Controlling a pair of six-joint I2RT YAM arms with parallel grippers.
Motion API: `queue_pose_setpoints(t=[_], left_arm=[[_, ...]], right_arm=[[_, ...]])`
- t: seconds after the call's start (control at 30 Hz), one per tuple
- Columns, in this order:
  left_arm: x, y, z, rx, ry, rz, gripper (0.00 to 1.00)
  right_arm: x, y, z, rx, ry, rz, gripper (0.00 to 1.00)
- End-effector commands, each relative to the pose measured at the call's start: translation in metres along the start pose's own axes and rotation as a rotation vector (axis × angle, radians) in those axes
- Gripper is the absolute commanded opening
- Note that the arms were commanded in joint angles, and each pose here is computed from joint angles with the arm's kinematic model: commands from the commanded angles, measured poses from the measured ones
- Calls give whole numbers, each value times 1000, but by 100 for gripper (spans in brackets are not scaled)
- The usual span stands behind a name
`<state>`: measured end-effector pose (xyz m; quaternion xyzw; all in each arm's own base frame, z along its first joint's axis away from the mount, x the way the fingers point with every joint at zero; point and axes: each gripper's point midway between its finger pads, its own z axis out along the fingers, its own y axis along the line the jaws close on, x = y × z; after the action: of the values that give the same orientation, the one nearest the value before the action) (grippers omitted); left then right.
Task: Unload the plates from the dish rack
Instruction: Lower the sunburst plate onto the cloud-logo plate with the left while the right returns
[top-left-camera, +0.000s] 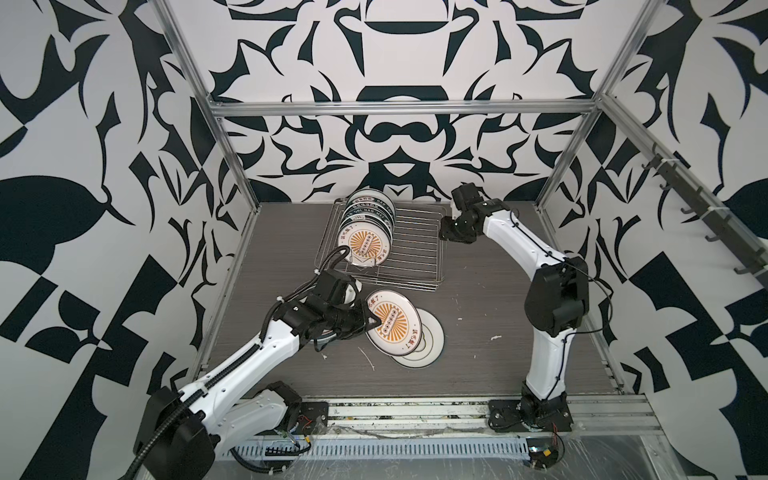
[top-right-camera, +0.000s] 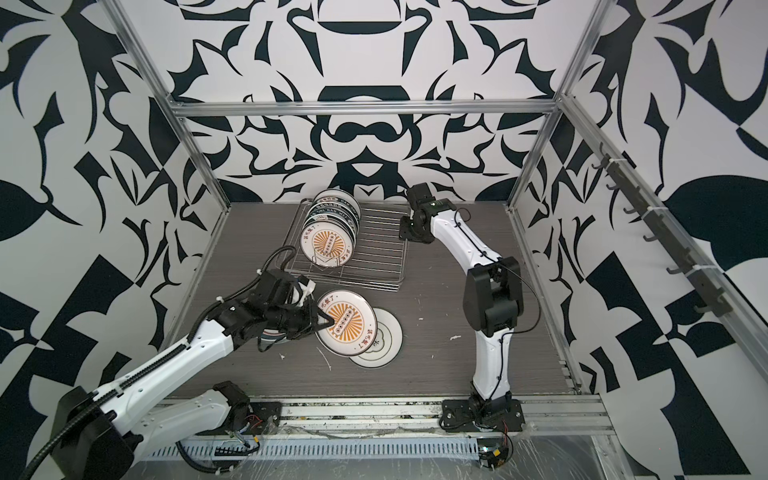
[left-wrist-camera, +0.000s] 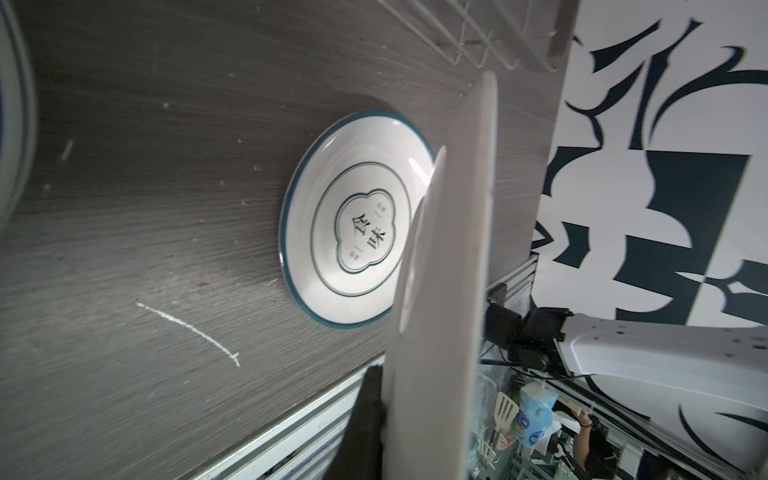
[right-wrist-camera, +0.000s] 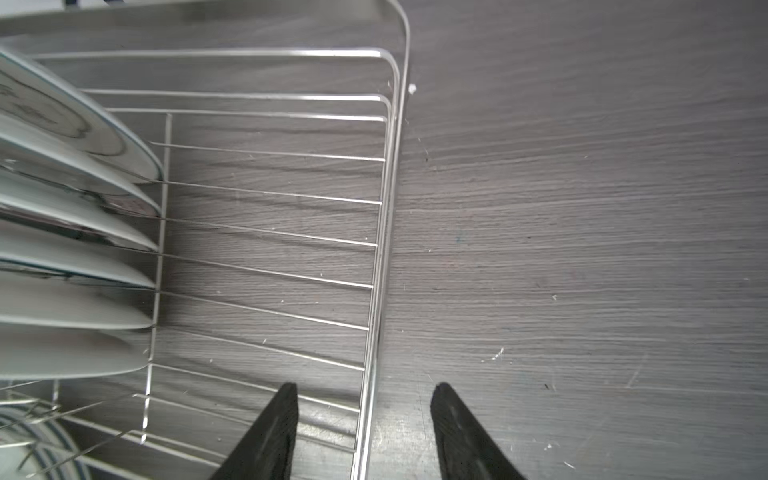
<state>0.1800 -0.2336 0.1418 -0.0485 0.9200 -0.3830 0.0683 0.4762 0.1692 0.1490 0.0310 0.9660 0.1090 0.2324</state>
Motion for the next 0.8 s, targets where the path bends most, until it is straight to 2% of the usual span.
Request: queue_pose_setpoints(t=[0.0,0.4,0.63,0.77], left_arm=[[-6,5,10,-24,-27,1,0],[-14,14,41,-76,19,19,0],[-16,18,51,-86,31,15,0],[-17,18,57,-93,44,14,4]], right_arm=[[-12,6,-14,-13,-29,-5,55],[-11,-21,29,116,44,-38,51],[-16,-39,35,108,62,-28,51],[-18,-53,35,115,71,-9,50]])
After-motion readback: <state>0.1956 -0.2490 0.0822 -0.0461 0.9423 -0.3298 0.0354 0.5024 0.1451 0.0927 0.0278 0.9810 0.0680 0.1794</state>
